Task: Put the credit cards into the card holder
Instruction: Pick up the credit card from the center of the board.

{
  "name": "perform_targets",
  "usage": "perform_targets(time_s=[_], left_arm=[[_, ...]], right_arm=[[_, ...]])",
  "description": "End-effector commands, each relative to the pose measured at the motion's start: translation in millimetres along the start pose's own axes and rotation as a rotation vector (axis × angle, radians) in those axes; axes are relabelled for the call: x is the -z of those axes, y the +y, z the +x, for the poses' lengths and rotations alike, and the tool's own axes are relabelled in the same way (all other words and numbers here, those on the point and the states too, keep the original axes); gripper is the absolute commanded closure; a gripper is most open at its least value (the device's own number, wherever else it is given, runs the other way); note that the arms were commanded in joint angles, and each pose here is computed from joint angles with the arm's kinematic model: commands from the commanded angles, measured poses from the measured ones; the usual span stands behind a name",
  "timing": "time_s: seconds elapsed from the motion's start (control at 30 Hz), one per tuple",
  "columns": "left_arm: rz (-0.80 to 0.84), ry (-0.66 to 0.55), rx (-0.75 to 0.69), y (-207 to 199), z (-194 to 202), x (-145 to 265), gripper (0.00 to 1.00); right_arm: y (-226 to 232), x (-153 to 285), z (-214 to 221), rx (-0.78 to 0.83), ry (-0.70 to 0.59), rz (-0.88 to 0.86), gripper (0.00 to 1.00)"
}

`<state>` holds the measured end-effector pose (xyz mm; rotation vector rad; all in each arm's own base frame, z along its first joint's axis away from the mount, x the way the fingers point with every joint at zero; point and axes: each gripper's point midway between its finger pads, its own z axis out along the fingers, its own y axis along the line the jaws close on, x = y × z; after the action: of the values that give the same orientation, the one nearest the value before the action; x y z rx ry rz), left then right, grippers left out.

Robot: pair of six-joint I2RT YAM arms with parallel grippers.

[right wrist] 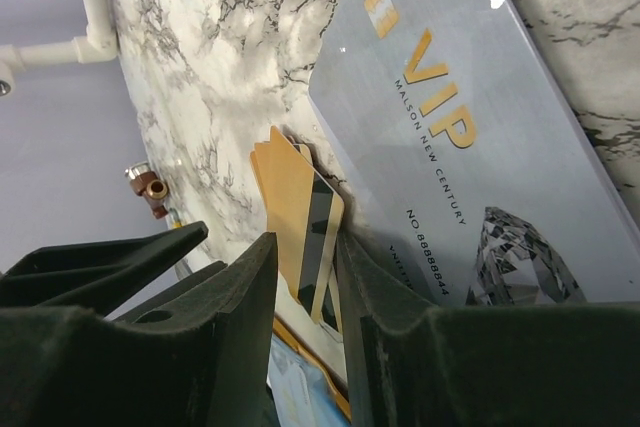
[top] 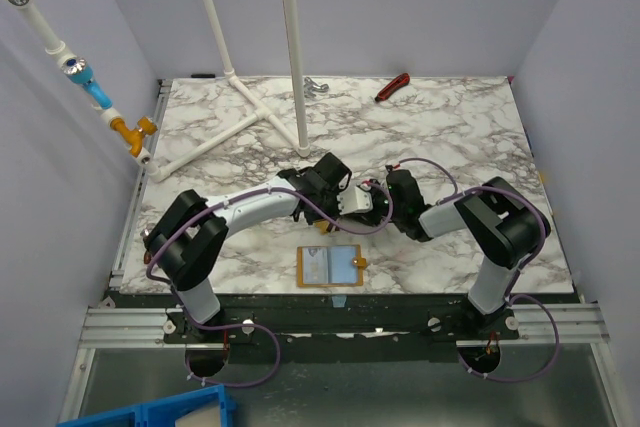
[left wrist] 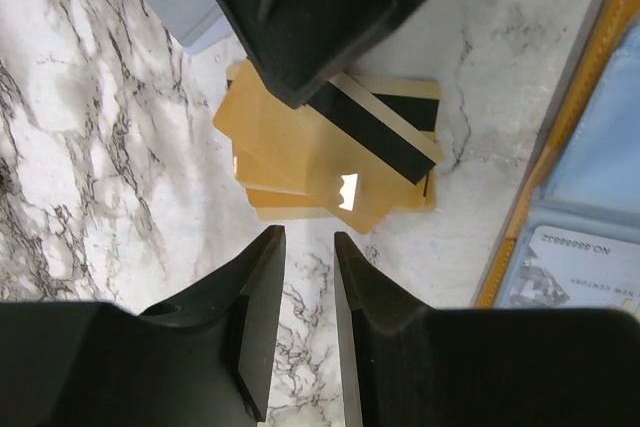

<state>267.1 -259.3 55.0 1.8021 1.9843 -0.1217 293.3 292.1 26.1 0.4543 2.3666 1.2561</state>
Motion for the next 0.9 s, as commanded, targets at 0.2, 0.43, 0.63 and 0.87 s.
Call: perform_targets(time_s=[0.2,0.43,0.63,0.87], left_arm=[[-0.023,0.042,-0.017,4.2,10.0,-27.8,0.72],[-0.038,0.075,-0.021,4.2,20.2,-35.8,0.72],[-0.035,0.078,-0.027,1.6,23.3,-36.2,0.72],[-0.033,0.081,-0.031,-0.4,26.3,-36.3,0.72]], right_arm=[[-22.2,-4.8,-1.6,-0.033,-0.033,0.09,0.66],[-21.1,-5.2,-1.0,-0.045,-0.034,0.076,0.66],[-19.8,-6.7,-1.4,-0.052,-0.034,0.065,0.66],[-4.7,-3.6,-9.5,-0.036,-0.068,0.018,0.7]])
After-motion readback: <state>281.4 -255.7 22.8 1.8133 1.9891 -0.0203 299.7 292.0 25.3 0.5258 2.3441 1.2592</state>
